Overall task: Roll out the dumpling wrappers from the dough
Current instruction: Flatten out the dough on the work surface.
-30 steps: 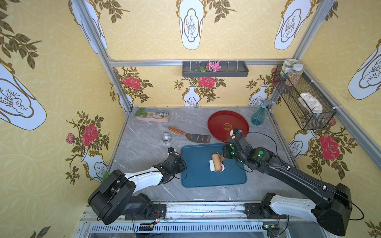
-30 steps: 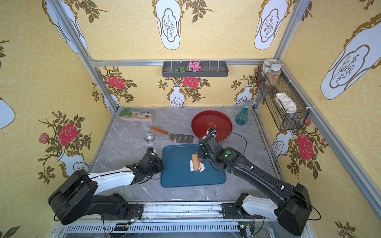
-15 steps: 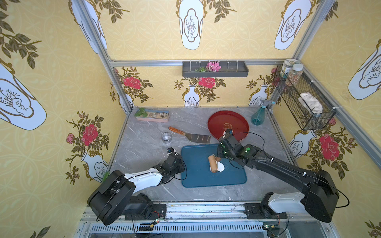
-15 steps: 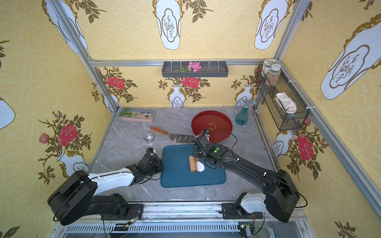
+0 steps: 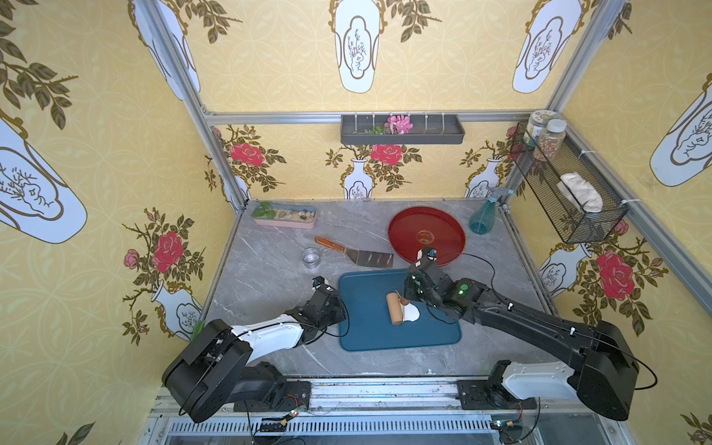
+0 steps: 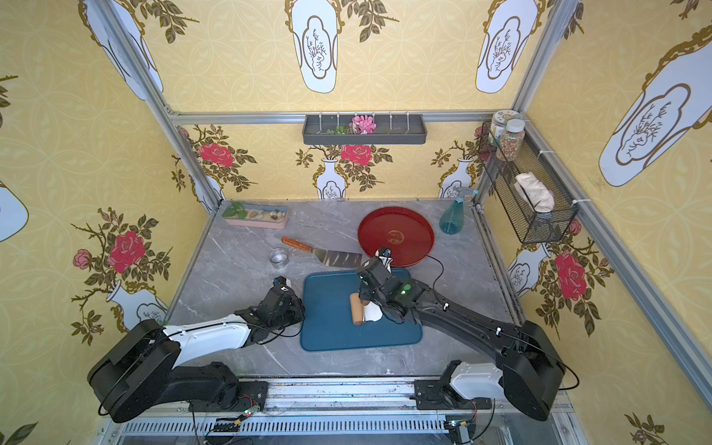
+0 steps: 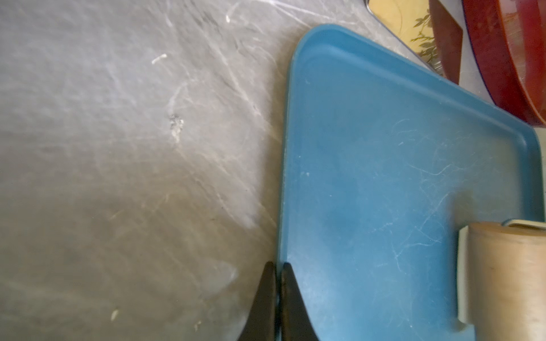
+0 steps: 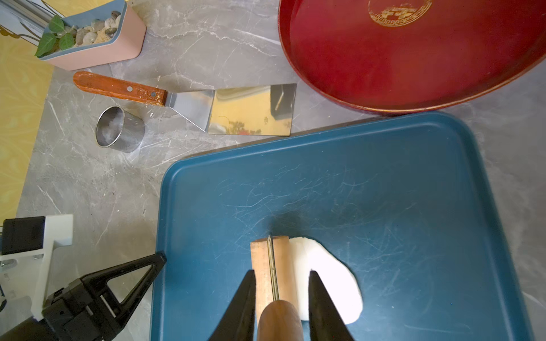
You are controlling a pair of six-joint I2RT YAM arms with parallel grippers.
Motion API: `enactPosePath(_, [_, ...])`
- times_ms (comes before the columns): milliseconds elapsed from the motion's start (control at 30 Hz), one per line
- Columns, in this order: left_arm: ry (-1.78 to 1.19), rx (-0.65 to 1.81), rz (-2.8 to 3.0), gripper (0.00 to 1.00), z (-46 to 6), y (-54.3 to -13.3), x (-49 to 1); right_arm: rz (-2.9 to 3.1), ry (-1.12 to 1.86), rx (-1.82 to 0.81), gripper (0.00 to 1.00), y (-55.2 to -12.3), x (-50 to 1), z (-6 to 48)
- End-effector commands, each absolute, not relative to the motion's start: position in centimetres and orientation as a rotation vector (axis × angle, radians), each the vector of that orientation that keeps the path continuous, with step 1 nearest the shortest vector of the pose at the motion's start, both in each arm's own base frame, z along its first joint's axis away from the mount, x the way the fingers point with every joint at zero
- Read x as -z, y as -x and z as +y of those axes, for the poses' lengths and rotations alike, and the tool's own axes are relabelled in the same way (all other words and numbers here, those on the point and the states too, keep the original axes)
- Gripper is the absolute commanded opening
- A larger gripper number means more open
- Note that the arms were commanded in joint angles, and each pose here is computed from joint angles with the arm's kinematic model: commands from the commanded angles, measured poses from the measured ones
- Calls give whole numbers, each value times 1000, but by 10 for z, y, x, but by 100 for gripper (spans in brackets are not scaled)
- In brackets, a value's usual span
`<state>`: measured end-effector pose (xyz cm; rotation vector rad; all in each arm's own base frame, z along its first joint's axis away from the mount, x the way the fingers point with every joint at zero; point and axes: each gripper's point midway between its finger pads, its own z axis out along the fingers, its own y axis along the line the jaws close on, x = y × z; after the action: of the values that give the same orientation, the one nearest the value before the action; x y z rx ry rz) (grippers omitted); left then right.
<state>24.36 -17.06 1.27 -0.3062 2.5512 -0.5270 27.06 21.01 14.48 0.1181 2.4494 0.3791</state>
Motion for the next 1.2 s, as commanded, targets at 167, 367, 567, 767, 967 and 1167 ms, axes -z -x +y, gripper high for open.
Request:
enactPosePath(167, [196, 412, 2620, 0, -168, -245, -20, 2368, 53, -448, 0, -271, -189, 203])
enactPosePath(367, [178, 387, 2633, 2, -168, -254, -27, 2312, 17, -396, 0, -275, -212, 183])
enactPosePath(567, [209, 409, 2671, 23, -169, -250, -21, 2285, -18, -387, 0, -274, -219, 168])
enactPosePath(767, [249, 444, 2682, 47, -169, -244, -22, 2284, -24, -381, 0, -272, -218, 163])
enactPosePath(967, [230, 393, 2707, 44, -169, -249, -18, 2277, -30, -396, 0, -271, -218, 163])
enactPosePath(1167, [206, 340, 2757, 24, -168, -256, -4, 2275, -30, -405, 0, -270, -216, 161])
